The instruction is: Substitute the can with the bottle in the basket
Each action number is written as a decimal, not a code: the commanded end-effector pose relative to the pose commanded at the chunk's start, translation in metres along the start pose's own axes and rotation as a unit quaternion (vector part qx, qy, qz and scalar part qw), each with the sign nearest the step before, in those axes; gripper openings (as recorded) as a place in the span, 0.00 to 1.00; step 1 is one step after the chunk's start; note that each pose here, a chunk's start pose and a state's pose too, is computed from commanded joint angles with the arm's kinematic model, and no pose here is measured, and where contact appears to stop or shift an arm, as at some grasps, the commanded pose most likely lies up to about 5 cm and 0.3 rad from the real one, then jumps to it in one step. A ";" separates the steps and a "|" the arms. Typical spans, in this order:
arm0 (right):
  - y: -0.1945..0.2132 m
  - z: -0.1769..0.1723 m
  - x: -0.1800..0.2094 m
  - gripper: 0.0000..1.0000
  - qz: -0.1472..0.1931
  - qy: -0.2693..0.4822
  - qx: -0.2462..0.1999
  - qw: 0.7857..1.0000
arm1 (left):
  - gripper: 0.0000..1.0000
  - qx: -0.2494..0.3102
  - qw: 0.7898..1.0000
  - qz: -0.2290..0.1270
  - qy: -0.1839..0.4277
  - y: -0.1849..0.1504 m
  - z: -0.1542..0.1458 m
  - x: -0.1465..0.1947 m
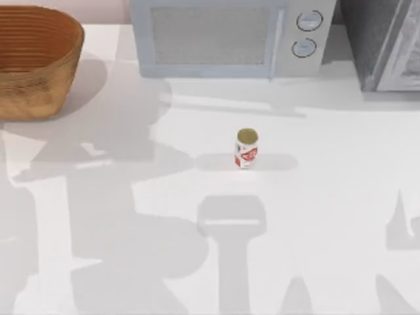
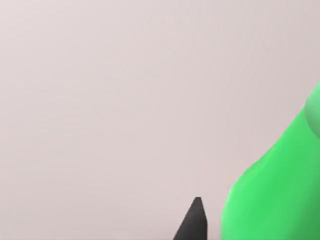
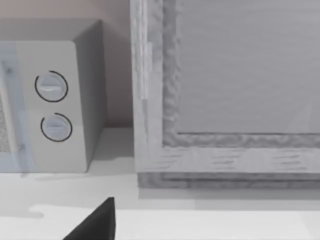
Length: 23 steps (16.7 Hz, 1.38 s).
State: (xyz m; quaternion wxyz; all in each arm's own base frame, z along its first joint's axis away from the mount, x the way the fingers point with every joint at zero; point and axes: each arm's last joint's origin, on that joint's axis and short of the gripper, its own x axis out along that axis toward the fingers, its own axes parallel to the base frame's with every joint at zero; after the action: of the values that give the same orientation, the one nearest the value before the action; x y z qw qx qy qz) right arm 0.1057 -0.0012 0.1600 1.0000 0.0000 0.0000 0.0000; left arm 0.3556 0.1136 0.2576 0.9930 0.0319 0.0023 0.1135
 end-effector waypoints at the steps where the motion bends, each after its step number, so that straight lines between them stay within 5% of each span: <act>1: 0.000 0.000 0.000 1.00 0.000 0.000 0.000 1.000 | 0.00 -0.003 1.000 -0.016 0.026 -0.008 0.005 0.003; 8: 0.000 0.000 0.000 1.00 0.000 0.000 0.000 1.000 | 0.00 -0.015 0.988 -0.119 0.096 -0.060 0.048 0.001; 15: 0.000 0.000 0.000 1.00 0.000 0.000 0.000 1.000 | 0.00 -0.016 0.988 -0.122 0.092 -0.063 0.049 0.006; 23: 0.000 0.000 0.000 1.00 0.000 0.000 0.000 1.000 | 0.00 -0.016 0.988 -0.124 0.095 -0.077 0.011 0.048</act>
State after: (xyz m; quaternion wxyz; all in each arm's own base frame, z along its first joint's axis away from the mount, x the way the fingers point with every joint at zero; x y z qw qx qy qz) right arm 0.1057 -0.0012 0.1600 1.0000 0.0000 0.0000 0.0000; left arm 0.4202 0.0488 0.2638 0.9951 0.0043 0.0986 -0.0078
